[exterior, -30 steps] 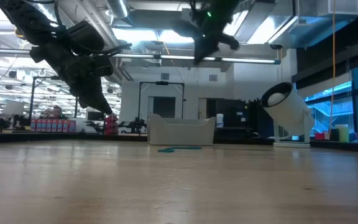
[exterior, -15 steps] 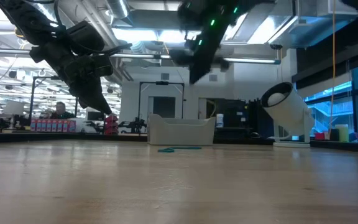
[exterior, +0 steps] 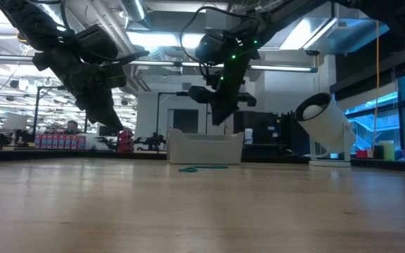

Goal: Pick and place rubber bands into bin
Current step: Put the yellow rubber band into the gray bin, then put the blue rubber band into the gray bin

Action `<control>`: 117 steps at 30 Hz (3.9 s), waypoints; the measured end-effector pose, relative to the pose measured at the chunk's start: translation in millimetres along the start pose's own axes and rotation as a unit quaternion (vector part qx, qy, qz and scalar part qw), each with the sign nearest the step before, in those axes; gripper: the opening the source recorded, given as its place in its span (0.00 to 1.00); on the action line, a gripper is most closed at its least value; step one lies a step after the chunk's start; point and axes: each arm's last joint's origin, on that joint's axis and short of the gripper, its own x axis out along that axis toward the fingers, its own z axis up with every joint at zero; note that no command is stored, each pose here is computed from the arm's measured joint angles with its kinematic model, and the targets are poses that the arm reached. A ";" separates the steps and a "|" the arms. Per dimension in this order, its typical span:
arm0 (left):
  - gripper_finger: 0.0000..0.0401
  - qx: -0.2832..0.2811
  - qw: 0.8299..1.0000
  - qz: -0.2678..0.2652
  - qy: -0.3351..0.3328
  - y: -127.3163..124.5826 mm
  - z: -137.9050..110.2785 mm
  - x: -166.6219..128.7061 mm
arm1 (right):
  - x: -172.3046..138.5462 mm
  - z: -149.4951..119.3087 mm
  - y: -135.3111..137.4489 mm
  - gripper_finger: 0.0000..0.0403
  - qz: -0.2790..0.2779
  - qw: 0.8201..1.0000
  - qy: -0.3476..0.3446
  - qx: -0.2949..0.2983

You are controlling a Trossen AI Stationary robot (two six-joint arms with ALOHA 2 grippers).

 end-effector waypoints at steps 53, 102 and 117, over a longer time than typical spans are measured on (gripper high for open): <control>0.28 0.014 0.981 0.177 0.075 -125.5 100.9 125.5 | -152.4 -226.5 -127.1 0.02 0.433 0.842 -0.106 -0.302; 0.00 0.044 0.985 0.161 0.031 20.8 216.0 73.8 | -164.3 -225.6 -138.8 0.01 0.489 0.820 -0.226 -0.193; 0.17 0.047 0.982 0.154 0.102 48.5 194.2 109.9 | -164.2 -223.5 -139.3 0.02 0.477 0.837 -0.223 -0.149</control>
